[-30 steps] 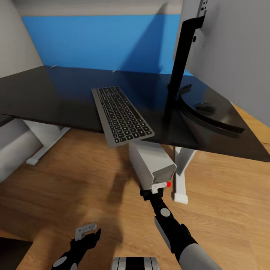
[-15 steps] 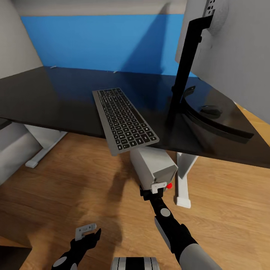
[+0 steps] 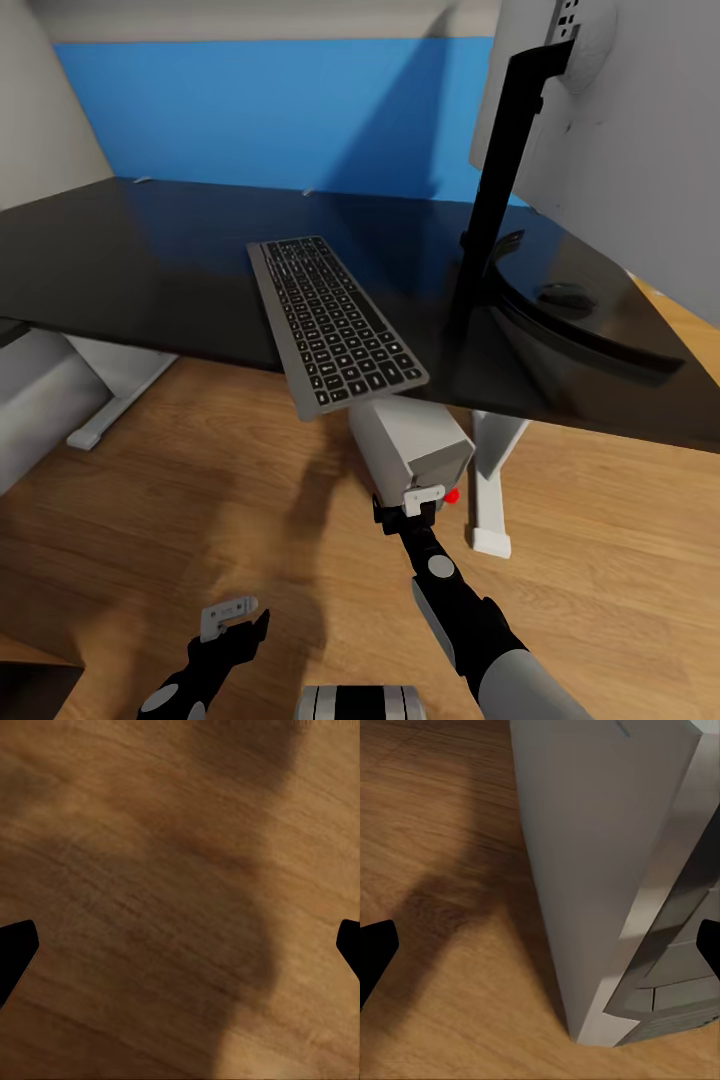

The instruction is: In the bedroom, organize the workspace by keeping the computer under the desk, ensuring the monitor is on the desk, placing the keyboard on the desk next to the monitor, placing the mouse on the desk next to the keyboard, moving the folder from the swivel chair onto the desk next to the mouse, stacking the notebook on top of the folder with the pen on top of the notebook, and positioning the swivel chair next to the desk.

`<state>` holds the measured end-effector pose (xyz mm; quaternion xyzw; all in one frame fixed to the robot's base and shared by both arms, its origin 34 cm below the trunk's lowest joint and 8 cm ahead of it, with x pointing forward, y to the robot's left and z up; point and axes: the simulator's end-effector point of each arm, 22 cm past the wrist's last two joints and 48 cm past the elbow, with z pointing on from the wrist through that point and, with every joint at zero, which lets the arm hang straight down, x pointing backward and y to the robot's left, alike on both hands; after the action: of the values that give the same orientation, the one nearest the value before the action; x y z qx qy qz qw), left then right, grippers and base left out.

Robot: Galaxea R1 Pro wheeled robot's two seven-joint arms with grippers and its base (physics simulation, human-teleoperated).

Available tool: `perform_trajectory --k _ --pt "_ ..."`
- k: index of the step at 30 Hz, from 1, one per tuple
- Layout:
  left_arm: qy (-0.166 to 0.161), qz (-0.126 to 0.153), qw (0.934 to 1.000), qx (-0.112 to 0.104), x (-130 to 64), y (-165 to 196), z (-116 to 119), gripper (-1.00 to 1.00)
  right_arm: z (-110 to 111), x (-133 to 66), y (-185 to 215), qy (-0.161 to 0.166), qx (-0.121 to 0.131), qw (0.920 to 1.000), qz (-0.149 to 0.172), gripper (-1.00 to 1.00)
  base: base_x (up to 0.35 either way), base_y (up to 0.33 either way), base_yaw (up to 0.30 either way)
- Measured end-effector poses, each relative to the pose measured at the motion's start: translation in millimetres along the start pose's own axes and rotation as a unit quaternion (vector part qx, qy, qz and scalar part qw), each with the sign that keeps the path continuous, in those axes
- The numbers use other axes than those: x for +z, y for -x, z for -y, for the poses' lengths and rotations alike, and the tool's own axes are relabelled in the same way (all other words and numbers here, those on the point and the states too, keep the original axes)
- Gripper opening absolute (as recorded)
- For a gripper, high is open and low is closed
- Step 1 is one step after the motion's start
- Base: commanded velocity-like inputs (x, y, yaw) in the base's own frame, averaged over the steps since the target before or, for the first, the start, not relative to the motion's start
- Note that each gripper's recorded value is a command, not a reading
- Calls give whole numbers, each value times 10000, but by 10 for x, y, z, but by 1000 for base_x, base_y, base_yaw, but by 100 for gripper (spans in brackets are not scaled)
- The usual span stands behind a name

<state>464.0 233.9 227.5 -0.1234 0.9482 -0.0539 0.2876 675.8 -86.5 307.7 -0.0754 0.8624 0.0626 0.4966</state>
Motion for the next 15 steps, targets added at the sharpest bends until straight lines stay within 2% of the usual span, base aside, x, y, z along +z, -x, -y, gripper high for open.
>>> perform_trajectory --k 6,15 --pt "1 -4 10000 0 0 -3 -1 100 -2 0 0 3 -1 10000 0 100 188 90 0" --pt "2 -9 10000 0 2 -8 -2 100 -2 1 -3 2 -3 10000 2 100 33 16 0"
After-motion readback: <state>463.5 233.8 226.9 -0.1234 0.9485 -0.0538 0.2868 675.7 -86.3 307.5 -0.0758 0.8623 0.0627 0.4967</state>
